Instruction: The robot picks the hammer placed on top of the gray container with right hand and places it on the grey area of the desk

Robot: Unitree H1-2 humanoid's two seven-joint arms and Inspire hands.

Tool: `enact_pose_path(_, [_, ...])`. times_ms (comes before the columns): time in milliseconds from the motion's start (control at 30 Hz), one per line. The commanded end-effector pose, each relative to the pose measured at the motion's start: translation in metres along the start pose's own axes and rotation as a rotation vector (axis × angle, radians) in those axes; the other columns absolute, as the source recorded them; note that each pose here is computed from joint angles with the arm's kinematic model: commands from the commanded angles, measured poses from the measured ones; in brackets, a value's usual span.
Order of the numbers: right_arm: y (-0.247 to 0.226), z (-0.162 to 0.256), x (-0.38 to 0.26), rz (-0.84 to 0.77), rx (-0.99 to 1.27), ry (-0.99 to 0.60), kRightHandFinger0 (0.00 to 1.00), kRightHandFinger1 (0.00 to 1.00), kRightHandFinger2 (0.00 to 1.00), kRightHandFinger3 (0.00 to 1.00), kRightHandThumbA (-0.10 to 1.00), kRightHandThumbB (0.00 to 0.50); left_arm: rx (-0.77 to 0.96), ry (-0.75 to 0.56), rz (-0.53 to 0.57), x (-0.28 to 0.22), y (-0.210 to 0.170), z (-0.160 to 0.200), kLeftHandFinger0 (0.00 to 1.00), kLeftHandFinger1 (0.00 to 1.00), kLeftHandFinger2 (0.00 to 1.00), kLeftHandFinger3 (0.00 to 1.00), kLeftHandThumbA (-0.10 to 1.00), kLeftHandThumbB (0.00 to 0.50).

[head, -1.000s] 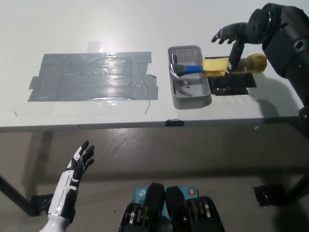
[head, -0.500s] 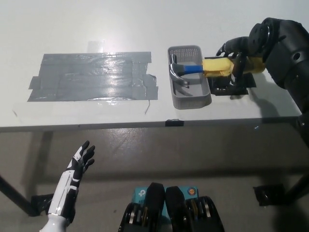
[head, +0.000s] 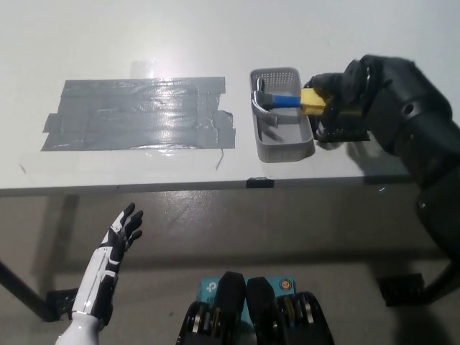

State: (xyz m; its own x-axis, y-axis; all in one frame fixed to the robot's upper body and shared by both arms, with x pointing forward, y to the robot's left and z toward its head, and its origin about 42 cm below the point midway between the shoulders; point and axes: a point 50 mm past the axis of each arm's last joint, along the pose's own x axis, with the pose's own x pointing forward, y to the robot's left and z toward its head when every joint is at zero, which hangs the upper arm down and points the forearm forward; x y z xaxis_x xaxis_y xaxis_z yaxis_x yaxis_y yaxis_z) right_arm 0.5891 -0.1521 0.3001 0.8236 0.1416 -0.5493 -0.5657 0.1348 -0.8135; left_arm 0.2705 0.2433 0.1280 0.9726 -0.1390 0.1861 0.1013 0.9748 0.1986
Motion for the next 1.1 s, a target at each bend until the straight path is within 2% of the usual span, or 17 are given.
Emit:
enact_pose_path(0, [-0.009, 0.012, -0.001, -0.172, -0.004, 0.023, 0.93, 1.00, 1.00, 1.00, 0.49, 0.299, 0.014, -0.051, -0.029, 0.005, 0.002, 0.014, 1.00, 1.00, 1.00, 1.00, 1.00, 0.059])
enact_pose_path(33, [-0.004, 0.009, 0.001, -0.223, -0.021, 0.030, 0.65, 0.77, 0.87, 1.00, 0.14, 0.207, 0.008, -0.048, -0.030, 0.006, 0.002, 0.015, 1.00, 1.00, 1.00, 1.00, 1.00, 0.065])
enact_pose_path(67, [0.000, 0.006, 0.003, -0.304, -0.100, 0.044, 0.24, 0.35, 0.48, 0.99, -0.07, 0.175, 0.011, -0.050, -0.030, 0.007, 0.003, 0.015, 1.00, 1.00, 1.00, 1.00, 1.00, 0.082])
enact_pose_path(133, [0.001, 0.001, 0.004, -0.339, -0.158, 0.062, 0.00, 0.02, 0.17, 1.00, -0.10, 0.185, 0.015, -0.055, -0.029, 0.009, 0.005, 0.016, 1.00, 1.00, 1.00, 1.00, 1.00, 0.082])
enact_pose_path(233, [0.001, -0.005, 0.004, -0.375, -0.170, 0.062, 0.00, 0.00, 0.13, 1.00, -0.10, 0.207, 0.014, -0.060, -0.030, 0.011, 0.008, 0.018, 1.00, 1.00, 1.00, 1.00, 1.00, 0.075])
enact_pose_path(300, [-0.002, -0.011, 0.003, -0.406, -0.170, 0.056, 0.07, 0.10, 0.23, 0.77, -0.10, 0.270, 0.015, -0.062, -0.036, 0.012, 0.008, 0.018, 1.00, 1.00, 1.00, 1.00, 1.00, 0.066])
enact_pose_path(333, [-0.003, -0.013, 0.002, -0.411, -0.176, 0.060, 0.04, 0.09, 0.27, 0.79, -0.10, 0.264, 0.014, -0.059, -0.038, 0.012, 0.008, 0.018, 1.00, 1.00, 1.00, 1.00, 1.00, 0.063])
enact_pose_path(400, [-0.003, -0.014, 0.002, -0.431, -0.185, 0.052, 0.00, 0.00, 0.16, 0.76, -0.10, 0.256, 0.020, -0.057, -0.042, 0.011, 0.008, 0.016, 1.00, 1.00, 1.00, 1.00, 1.00, 0.061])
enact_pose_path(600, [-0.011, -0.018, -0.001, -0.481, -0.160, 0.019, 0.21, 0.27, 0.39, 0.71, -0.10, 0.218, 0.019, -0.053, -0.040, 0.011, 0.006, 0.015, 1.00, 1.00, 1.00, 1.00, 1.00, 0.061])
enact_pose_path(633, [-0.014, -0.017, -0.003, -0.499, -0.151, 0.009, 0.48, 0.53, 0.63, 0.71, -0.10, 0.229, 0.021, -0.050, -0.040, 0.011, 0.006, 0.015, 1.00, 1.00, 1.00, 1.00, 1.00, 0.067])
enact_pose_path(667, [-0.015, -0.017, -0.003, -0.508, -0.145, 0.005, 0.49, 0.52, 0.62, 0.70, -0.10, 0.243, 0.021, -0.050, -0.041, 0.012, 0.006, 0.015, 1.00, 1.00, 1.00, 1.00, 1.00, 0.067])
enact_pose_path(700, [-0.018, -0.016, -0.004, -0.534, -0.133, -0.008, 0.36, 0.37, 0.47, 0.64, -0.10, 0.287, 0.020, -0.051, -0.042, 0.012, 0.006, 0.016, 1.00, 1.00, 1.00, 1.00, 1.00, 0.061])
enact_pose_path(733, [-0.020, -0.016, -0.005, -0.559, -0.125, -0.021, 0.25, 0.32, 0.45, 0.61, -0.10, 0.285, 0.019, -0.053, -0.045, 0.012, 0.006, 0.016, 1.00, 1.00, 1.00, 1.00, 1.00, 0.061])
enact_pose_path(767, [-0.025, -0.014, -0.008, -0.578, -0.109, -0.043, 0.06, 0.10, 0.27, 0.58, -0.10, 0.253, 0.024, -0.053, -0.047, 0.013, 0.006, 0.017, 1.00, 1.00, 1.00, 1.00, 1.00, 0.066])
enact_pose_path(833, [-0.035, -0.009, -0.012, -0.603, -0.086, -0.062, 0.00, 0.00, 0.19, 0.55, -0.10, 0.251, 0.029, -0.053, -0.049, 0.014, 0.007, 0.017, 1.00, 1.00, 1.00, 1.00, 1.00, 0.071])
enact_pose_path(900, [-0.054, 0.002, -0.022, -0.664, -0.048, -0.135, 0.05, 0.10, 0.27, 0.46, -0.10, 0.266, 0.029, -0.060, -0.057, 0.017, 0.007, 0.018, 1.00, 1.00, 1.00, 1.00, 1.00, 0.060])
enact_pose_path(1067, [-0.080, 0.036, -0.039, -0.716, -0.053, -0.214, 0.00, 0.08, 0.30, 0.33, -0.10, 0.200, 0.021, -0.059, -0.062, 0.016, 0.006, 0.017, 1.00, 1.00, 1.00, 1.00, 1.00, 0.045])
